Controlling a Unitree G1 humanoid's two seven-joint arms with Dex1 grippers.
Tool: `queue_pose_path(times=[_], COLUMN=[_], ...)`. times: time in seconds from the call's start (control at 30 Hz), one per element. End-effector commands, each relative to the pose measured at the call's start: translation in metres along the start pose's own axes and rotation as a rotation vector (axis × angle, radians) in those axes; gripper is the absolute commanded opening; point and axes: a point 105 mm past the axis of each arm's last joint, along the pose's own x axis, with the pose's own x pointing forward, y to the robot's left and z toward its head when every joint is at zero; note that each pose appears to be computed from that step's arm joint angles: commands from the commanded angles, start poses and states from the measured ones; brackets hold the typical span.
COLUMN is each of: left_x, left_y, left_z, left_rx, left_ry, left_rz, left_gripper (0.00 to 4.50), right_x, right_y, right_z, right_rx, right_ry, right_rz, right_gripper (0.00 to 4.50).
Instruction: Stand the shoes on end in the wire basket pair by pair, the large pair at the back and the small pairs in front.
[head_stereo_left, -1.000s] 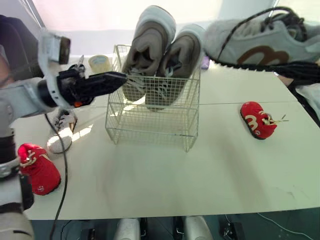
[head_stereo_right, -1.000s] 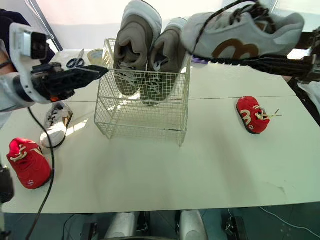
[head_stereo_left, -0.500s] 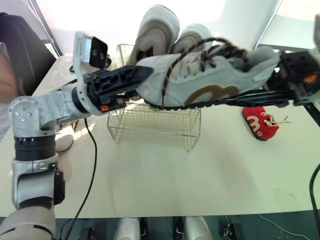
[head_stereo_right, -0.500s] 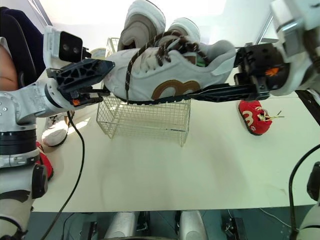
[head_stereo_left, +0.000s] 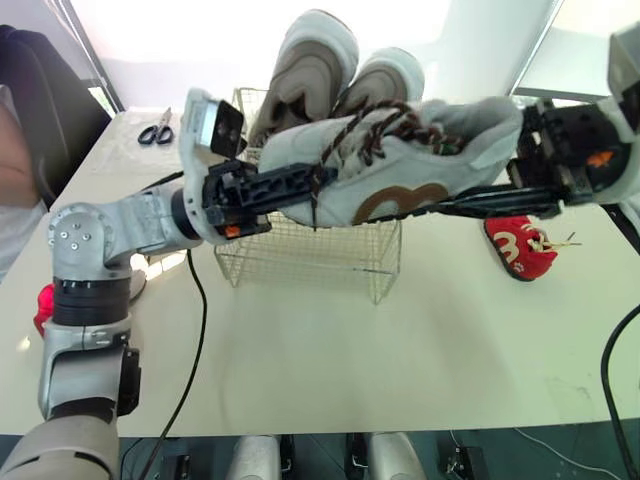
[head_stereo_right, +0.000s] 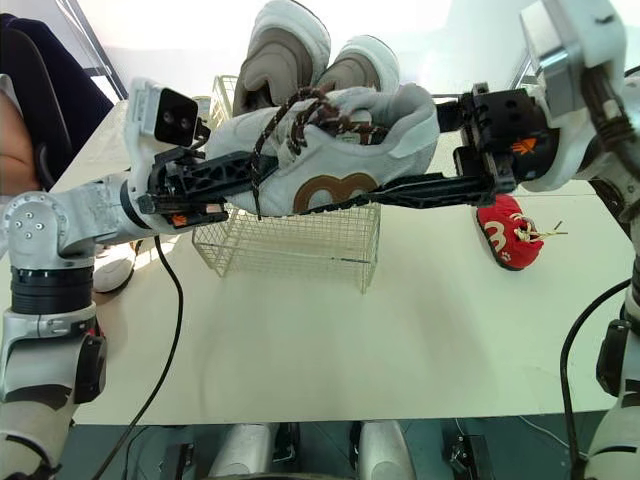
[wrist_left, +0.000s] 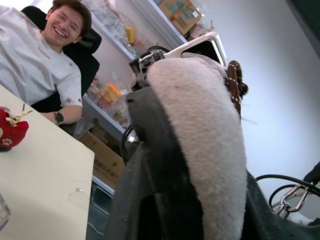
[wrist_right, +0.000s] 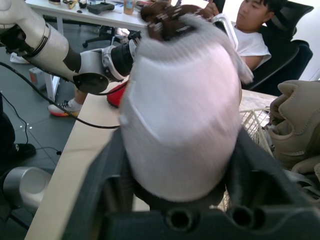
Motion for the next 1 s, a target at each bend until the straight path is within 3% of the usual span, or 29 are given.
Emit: queue_pose_path(times=[0.03,0.13,0.23,0.4,0.63,1.0], left_x=[-0.001,-0.014,-0.023,-0.022,-0.002,0.011], left_y=[-0.013,-0.02,-0.032,-0.032,-0.016,0.011], left_z=[0.008,0.023,0.037,0.049,0.047,0.02], left_rx=[0.069,0.14,0.247,0.35,0.379,0.309], left_ry=[-0.047,-0.161,-0.313,-0.508,-0.552,-0.494], left_rz=[-0.017,0.013,0.037,0.056,0.014,0.063], left_gripper=[0.31,0.31,0.31,0.31,0.31,0.31], right_x=[-0.01,-0.041,-0.061,-0.028,0.03,0.042], right_y=[-0.005,-0.018,-0.008,-0.003,-0.022,-0.033], right_z=[0.005,-0.01,-0.03,-0.038,-0.02,0.005], right_rx=[0.048,0.257,0.515,0.693,0.727,0.612], right_ry=[-0.009,-0.102,-0.384,-0.779,-0.896,-0.943], right_rz=[-0.092,-0.293,-0.394,-0.472,-0.476,-0.477], right_gripper=[4.47,4.47,4.47,4.47,4.47,4.47])
